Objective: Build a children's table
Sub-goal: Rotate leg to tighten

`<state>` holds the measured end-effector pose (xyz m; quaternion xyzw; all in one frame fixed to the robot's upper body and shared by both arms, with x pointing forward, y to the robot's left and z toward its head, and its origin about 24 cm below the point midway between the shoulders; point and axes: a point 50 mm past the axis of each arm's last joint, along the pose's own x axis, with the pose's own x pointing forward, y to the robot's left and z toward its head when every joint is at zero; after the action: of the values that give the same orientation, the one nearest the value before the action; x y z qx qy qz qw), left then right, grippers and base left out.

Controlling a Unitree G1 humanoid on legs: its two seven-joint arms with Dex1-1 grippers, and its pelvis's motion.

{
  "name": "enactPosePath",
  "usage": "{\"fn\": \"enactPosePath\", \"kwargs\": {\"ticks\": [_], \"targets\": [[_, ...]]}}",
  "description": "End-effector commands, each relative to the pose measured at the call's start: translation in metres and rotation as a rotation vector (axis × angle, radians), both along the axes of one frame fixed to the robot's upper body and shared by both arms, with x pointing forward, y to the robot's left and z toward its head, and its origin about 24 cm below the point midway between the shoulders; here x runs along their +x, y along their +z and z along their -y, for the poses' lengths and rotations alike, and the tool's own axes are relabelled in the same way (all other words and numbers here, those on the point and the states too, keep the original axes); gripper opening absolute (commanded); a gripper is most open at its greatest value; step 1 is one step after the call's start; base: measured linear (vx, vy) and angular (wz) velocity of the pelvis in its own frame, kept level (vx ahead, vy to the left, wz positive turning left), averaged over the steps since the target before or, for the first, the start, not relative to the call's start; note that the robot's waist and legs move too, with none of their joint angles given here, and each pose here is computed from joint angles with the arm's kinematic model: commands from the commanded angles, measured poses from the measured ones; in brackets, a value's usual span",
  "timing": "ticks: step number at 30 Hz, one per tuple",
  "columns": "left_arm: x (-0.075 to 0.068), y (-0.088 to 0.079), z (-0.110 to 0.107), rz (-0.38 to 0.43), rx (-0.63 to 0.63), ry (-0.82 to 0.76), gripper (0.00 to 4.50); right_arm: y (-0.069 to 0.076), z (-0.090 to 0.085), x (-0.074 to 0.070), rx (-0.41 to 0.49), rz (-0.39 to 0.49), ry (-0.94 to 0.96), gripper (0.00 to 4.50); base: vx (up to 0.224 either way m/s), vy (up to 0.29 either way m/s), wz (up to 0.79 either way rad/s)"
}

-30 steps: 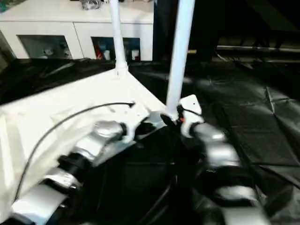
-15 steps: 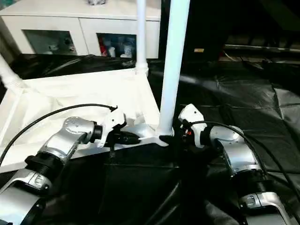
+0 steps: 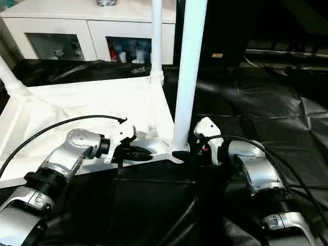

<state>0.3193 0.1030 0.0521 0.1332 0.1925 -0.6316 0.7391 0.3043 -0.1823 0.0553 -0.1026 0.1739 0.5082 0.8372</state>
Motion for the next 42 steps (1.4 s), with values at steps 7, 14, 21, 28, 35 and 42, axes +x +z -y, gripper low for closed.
{"fn": "enactPosePath", "kwargs": {"ticks": [7,14,21,28,35,42], "targets": [[-0.003,0.006,0.010,0.017,-0.022,-0.043,0.00,-0.007,-0.002,-0.002,0.026,-0.021,-0.032,2.72,0.000,0.000,0.00],[0.020,-0.006,0.045,0.092,0.013,0.313,0.00,-0.032,-0.005,0.022,0.067,-0.018,-0.562,2.72,0.000,0.000,0.00],[0.015,-0.005,0.096,0.153,0.017,0.344,0.00,-0.036,-0.031,0.032,0.093,-0.003,-0.749,2.72,0.000,0.000,0.00],[0.014,-0.010,0.098,0.177,0.043,0.320,0.00,-0.030,-0.037,0.036,0.145,0.031,-0.781,3.06,0.000,0.000,0.00],[0.019,-0.010,0.082,0.194,0.059,0.317,0.00,-0.016,-0.031,0.035,0.187,0.088,-0.689,3.83,0.000,0.000,0.00],[0.025,-0.008,0.051,0.218,0.075,0.252,0.00,-0.002,-0.006,0.002,0.160,0.079,-0.334,3.83,0.000,0.000,0.00]]}}
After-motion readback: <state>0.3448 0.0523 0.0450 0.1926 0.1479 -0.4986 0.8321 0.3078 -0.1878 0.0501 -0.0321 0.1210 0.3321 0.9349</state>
